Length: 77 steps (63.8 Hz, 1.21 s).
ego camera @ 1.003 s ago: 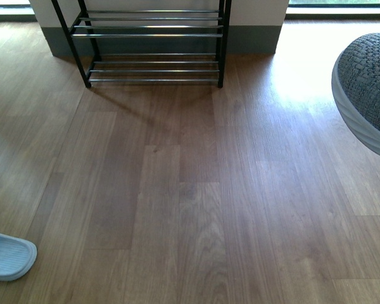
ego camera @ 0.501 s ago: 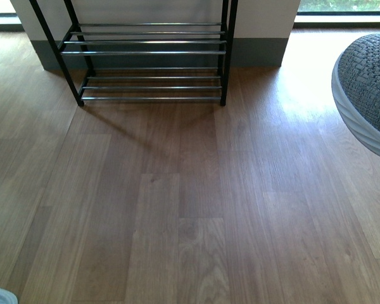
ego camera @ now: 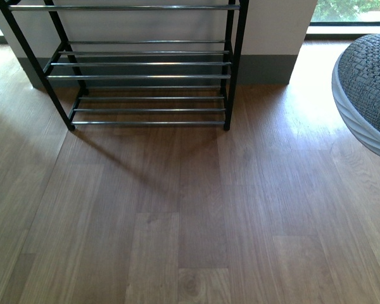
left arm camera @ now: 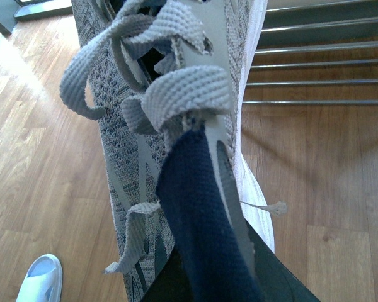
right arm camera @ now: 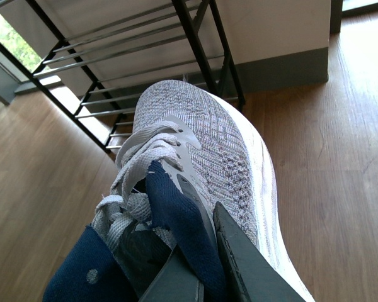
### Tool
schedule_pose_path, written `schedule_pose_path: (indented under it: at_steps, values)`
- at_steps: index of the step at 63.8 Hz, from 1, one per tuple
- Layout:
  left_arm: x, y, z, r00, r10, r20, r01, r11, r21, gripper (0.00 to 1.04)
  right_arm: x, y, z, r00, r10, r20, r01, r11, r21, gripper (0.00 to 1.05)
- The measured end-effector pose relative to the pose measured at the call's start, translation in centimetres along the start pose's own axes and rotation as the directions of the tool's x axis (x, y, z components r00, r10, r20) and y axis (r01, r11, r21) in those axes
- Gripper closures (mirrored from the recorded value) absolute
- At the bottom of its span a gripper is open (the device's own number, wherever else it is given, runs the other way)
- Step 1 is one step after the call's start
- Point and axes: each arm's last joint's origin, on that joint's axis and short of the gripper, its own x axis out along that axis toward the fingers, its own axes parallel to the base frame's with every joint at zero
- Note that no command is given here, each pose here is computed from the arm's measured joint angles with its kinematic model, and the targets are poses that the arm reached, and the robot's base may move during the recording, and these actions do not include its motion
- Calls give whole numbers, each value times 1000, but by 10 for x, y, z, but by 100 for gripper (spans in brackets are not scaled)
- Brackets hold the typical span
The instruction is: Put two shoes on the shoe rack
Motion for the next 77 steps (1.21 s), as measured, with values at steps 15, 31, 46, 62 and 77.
schedule_pose_path:
  at_steps: [15, 31, 46, 62, 77]
  values:
    - [0, -1, 0, 1000, -8, -2, 8, 1000, 6, 102, 0, 0, 0, 1000, -8, 1, 8, 1000, 0, 103]
    - [0, 0, 0, 1000, 2, -1, -2, 1000, 3, 102, 0, 0, 0, 1000, 8, 0, -8, 1000, -1, 103]
    - [0, 0, 0, 1000, 4, -1, -4, 1000, 3, 102, 0, 0, 0, 1000, 6, 0, -6, 1000, -1, 103]
    - [0, 0, -1, 1000, -4, -3, 4, 1000, 5, 102, 0, 0, 0, 1000, -3, 1, 3, 1000, -1, 103]
    - [0, 0, -1, 1000, -1, -3, 1, 1000, 4, 102, 0, 0, 0, 1000, 0, 1, 0, 1000, -1, 103]
